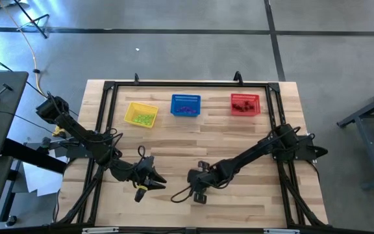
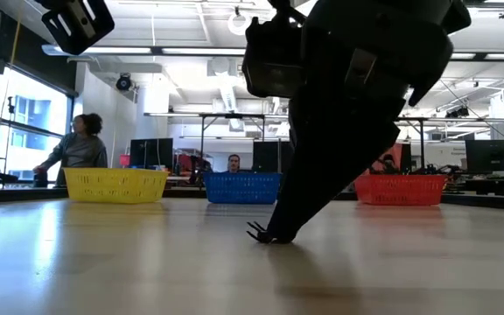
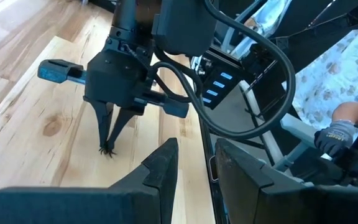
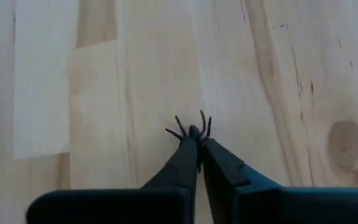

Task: Sort Halloween decoration
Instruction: Put the black spider toy into the red bin

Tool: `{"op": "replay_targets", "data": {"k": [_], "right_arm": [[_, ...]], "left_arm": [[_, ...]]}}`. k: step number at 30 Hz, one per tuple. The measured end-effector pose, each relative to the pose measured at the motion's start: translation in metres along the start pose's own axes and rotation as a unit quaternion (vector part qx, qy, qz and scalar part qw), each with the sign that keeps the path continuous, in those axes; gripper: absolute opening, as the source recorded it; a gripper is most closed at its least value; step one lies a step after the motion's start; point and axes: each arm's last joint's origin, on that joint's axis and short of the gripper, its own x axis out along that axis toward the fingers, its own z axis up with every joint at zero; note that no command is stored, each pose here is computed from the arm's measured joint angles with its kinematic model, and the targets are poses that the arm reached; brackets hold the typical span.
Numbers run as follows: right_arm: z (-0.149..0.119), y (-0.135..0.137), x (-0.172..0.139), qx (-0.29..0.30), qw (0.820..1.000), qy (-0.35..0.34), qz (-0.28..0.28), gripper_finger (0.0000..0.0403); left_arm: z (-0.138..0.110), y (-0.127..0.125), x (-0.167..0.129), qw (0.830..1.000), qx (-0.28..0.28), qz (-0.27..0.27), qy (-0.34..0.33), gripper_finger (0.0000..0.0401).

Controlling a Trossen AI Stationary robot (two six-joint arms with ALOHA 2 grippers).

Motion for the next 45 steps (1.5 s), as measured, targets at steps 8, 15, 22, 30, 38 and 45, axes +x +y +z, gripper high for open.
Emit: {"op": "replay_targets", "data": {"k": [8,15,22,30,38,45], "right_arm": [[0.004,-0.007,-0.001,0.014,1.000,0.010,0.011,0.0003],[0.011,-0.015,-0.021,0.011,1.000,0.016,0.007,0.0000],[0.019,-0.023,-0.060,0.019,0.999,0.015,-0.024,0.0001],[0.010,-0.039,-0.124,0.032,0.990,0.042,-0.129,0.0001],[-0.003,-0.080,-0.197,0.066,0.959,0.071,-0.265,0.0000],[-0.003,-0.135,-0.237,0.096,0.945,0.083,-0.301,0.0000]], "left_arm": [[-0.001,0.001,0.000,1.000,0.001,0.004,0.005,0.0094],[-0.001,0.001,0.000,1.000,0.002,0.004,0.006,0.0094],[-0.001,0.001,0.000,1.000,0.002,0.005,0.006,0.0094],[-0.001,0.001,0.000,1.000,0.002,0.005,0.006,0.0094],[0.000,0.003,0.000,0.999,0.022,0.031,-0.015,0.0094],[0.006,0.009,0.002,0.997,0.025,0.066,-0.042,0.0094]]}}
